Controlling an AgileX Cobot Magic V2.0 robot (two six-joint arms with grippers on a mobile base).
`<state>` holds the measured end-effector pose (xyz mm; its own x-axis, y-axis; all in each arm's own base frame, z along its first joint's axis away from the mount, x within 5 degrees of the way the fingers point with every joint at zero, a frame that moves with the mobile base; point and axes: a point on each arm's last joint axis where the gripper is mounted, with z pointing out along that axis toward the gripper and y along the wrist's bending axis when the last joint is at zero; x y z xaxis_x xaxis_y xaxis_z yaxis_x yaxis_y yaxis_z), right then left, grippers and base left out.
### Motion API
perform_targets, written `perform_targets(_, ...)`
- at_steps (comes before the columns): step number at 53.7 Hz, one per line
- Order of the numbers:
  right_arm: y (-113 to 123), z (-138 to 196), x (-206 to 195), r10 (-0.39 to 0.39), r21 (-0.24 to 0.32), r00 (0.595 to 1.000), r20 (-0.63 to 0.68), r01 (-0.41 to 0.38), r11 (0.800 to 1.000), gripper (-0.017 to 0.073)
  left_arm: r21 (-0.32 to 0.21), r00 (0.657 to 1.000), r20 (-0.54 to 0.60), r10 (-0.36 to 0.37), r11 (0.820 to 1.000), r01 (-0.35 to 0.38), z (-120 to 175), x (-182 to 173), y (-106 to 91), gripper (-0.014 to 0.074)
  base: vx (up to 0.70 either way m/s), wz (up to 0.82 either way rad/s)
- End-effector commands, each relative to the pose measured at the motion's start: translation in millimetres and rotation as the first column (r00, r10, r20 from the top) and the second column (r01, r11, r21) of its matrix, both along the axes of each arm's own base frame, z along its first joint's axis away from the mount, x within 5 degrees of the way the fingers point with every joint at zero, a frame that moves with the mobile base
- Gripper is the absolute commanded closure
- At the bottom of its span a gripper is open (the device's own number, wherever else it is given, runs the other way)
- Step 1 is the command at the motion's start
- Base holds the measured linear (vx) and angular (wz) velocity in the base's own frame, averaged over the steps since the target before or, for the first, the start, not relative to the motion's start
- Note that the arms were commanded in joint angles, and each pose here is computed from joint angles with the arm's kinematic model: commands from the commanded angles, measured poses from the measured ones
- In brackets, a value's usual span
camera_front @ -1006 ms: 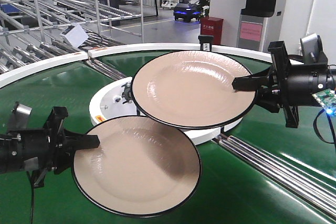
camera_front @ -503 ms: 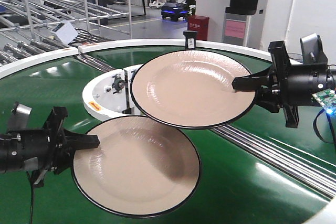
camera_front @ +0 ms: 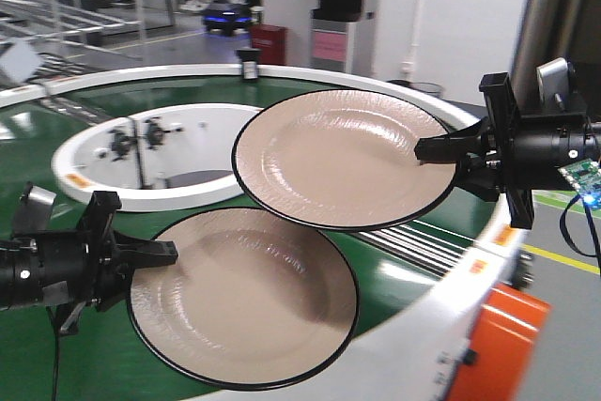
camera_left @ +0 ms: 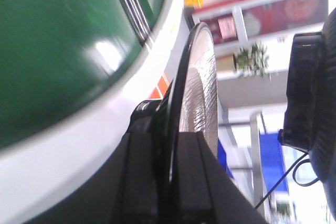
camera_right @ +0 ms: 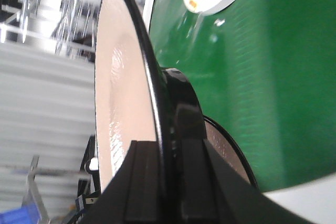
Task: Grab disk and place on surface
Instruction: 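Drive the base to the steel counter holding both plates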
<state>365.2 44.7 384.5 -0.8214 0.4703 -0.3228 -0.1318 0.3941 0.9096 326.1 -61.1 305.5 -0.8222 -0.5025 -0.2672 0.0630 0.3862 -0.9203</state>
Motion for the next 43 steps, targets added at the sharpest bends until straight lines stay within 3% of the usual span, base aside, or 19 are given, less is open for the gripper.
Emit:
perform_targets(1, 0.9, 42.7, -14.4, -0.027, 0.125, 0.993, 0.113, 0.013, 0.992, 0.0567, -0.145, 0.998, 0.069, 0.005, 0.989, 0.006, 35.0, -7.0, -4.5, 0.0598, -0.16, -0.57)
perform_targets(43, 1.0, 43.7, -15.3, -0.027, 0.125, 0.993, 0.116, 0.013, 0.992, 0.0567, -0.144, 0.998, 0.069, 0.004, 0.989, 0.006, 34.9, -7.0, -4.5, 0.0598, -0.1, -0.68)
